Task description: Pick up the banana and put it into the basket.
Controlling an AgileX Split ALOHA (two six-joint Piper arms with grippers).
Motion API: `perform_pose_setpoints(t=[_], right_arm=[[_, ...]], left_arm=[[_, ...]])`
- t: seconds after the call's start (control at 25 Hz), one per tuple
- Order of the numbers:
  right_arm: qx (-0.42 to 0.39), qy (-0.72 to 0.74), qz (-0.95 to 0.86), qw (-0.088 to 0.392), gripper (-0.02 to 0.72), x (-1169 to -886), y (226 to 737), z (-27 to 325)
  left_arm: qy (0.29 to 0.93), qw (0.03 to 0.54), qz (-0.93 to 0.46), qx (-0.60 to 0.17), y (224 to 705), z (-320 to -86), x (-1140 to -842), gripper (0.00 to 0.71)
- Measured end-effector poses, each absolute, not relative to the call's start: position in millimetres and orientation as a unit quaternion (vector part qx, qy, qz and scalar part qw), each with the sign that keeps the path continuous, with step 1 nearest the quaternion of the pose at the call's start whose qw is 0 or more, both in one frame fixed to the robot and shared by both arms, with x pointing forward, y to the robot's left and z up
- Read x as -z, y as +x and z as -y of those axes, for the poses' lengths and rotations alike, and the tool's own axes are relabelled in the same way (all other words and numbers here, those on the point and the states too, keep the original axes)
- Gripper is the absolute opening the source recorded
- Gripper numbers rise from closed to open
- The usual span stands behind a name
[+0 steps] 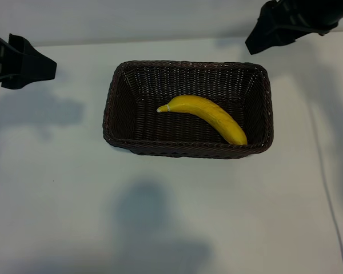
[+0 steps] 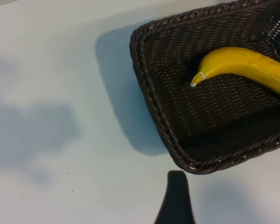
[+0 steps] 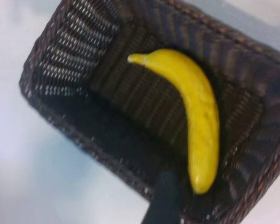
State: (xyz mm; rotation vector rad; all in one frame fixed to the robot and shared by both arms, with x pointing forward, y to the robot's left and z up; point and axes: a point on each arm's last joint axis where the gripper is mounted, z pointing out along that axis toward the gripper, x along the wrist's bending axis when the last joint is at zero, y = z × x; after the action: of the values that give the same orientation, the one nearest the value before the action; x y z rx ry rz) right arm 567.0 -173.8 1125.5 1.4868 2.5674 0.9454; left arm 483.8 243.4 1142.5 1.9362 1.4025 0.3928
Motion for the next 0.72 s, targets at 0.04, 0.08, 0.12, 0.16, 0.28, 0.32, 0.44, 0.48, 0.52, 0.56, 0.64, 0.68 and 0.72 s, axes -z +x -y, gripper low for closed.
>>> perform_pose_setpoints(t=[0.04, 0.08, 0.12, 0.16, 0.28, 0.32, 0.44, 0.48, 0.52, 0.56, 0.64, 0.68, 0.72], right_arm=[[-0.303, 0.475, -0.826, 0.013, 0.657, -1129.0, 563.3, 174.5], [-0.303, 0.473, -0.827, 0.011, 0.657, -1131.8, 560.2, 175.2], [-0.303, 0.472, -0.828, 0.011, 0.655, -1134.2, 557.7, 175.6], [-0.304, 0.47, -0.828, 0.011, 0.655, -1136.7, 555.4, 176.2], [-0.304, 0.467, -0.83, 0.01, 0.652, -1143.3, 548.3, 177.7], [-0.305, 0.466, -0.831, 0.01, 0.651, -1146.0, 545.4, 178.4], [-0.311, 0.46, -0.831, 0.014, 0.649, -1155.8, 536.3, 180.4], [-0.315, 0.458, -0.831, 0.017, 0.648, -1159.4, 533.1, 181.1], [-0.318, 0.457, -0.831, 0.02, 0.647, -1163.1, 529.8, 181.9], [-0.321, 0.455, -0.83, 0.023, 0.647, -1166.2, 527.2, 182.6], [-0.327, 0.452, -0.829, 0.029, 0.646, -1171.7, 522.5, 183.8], [-0.329, 0.451, -0.829, 0.031, 0.646, -1173.4, 520.9, 184.3], [-0.33, 0.451, -0.829, 0.031, 0.644, -1174.2, 520.2, 184.4]], left_arm=[[0.748, 0.352, -0.542, -0.152, 483.8, -243.4, -1142.5, 0.61], [0.748, 0.352, -0.542, -0.152, 483.8, -243.4, -1142.5, 0.61], [0.748, 0.352, -0.541, -0.152, 483.8, -243.4, -1142.5, 0.61], [0.748, 0.352, -0.541, -0.152, 483.8, -243.4, -1142.5, 0.61], [0.748, 0.352, -0.541, -0.152, 483.8, -243.4, -1142.5, 0.61], [0.748, 0.352, -0.541, -0.152, 483.8, -243.4, -1142.5, 0.61], [0.748, 0.352, -0.541, -0.152, 483.8, -243.4, -1142.5, 0.61], [0.748, 0.352, -0.541, -0.152, 483.8, -243.4, -1142.5, 0.61], [0.748, 0.352, -0.541, -0.152, 483.8, -243.4, -1142.5, 0.61], [0.748, 0.352, -0.541, -0.152, 483.8, -243.4, -1142.5, 0.61], [0.748, 0.352, -0.541, -0.152, 483.8, -243.4, -1142.5, 0.61], [0.748, 0.352, -0.541, -0.152, 483.8, -243.4, -1142.5, 0.61], [0.748, 0.352, -0.541, -0.152, 483.8, -243.4, -1142.5, 0.61]])
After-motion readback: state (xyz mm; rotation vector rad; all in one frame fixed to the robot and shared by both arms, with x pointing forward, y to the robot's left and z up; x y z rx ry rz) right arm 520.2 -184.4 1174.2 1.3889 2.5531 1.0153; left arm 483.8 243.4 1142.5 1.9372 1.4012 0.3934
